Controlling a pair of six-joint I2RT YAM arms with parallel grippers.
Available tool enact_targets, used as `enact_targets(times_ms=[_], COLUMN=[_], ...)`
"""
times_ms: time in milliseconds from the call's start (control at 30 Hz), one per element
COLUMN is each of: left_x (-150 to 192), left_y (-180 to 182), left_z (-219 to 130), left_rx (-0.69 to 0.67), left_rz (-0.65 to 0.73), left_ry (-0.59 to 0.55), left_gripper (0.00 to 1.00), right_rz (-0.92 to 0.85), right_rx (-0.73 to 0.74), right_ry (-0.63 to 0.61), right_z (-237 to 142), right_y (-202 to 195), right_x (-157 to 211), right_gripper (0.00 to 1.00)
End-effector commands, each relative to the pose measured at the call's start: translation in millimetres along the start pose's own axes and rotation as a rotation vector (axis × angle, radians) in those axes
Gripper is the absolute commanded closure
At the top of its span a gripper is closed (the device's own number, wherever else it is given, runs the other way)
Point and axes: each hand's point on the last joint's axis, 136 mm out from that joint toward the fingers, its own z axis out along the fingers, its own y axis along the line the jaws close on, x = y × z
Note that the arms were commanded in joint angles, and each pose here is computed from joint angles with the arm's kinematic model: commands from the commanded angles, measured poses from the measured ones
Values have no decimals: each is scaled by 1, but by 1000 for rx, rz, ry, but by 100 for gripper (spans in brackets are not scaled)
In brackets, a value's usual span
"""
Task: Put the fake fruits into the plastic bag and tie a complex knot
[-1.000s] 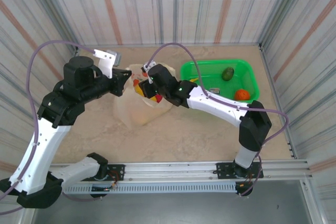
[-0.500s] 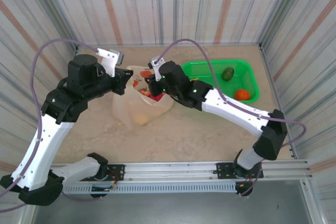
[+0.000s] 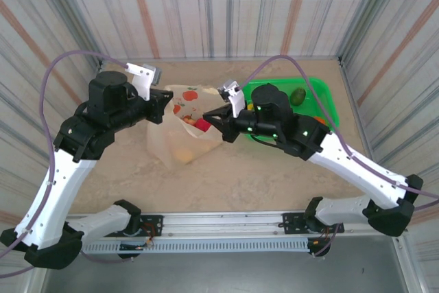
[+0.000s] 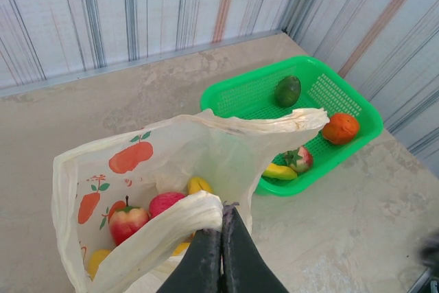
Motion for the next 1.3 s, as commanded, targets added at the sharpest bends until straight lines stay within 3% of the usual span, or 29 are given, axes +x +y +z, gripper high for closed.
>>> enact_targets(times_ms=[0, 167, 333, 467, 567, 700, 867, 1100, 1267], left_x=[-9, -8, -4, 0, 1, 3, 10, 21, 26], left_y=[3, 2, 3, 4, 2, -4, -6, -14, -16], left_z=[-3, 0, 0, 0, 1, 4, 13, 24, 24], left_rx=[-16, -11, -12, -11, 1, 37, 66, 107, 103], left_rz=[6, 7, 8, 7, 2, -15, -33, -15, 22], left_ry=[-22, -12, -7, -9, -7, -8, 1, -6, -20], left_gripper=[96, 96, 96, 96, 96, 96, 96, 96, 96], right_rz=[-34, 0, 121, 272, 459, 670, 757, 1047, 1145], right_rx=[-106, -91, 42, 325, 601, 908, 1268, 1363, 1367], right_ry=[3, -51, -121, -115, 2, 211, 347, 449, 493], right_z=[-36, -68, -90, -104, -117, -138, -179, -204, -211], right_y=[25, 10, -43, -120, -189, -255, -307, -360, -388], right_x=[-14, -28, -28, -6, 32, 87, 121, 175, 201], right_gripper=[89, 75, 74, 69, 68, 48, 37, 28, 25])
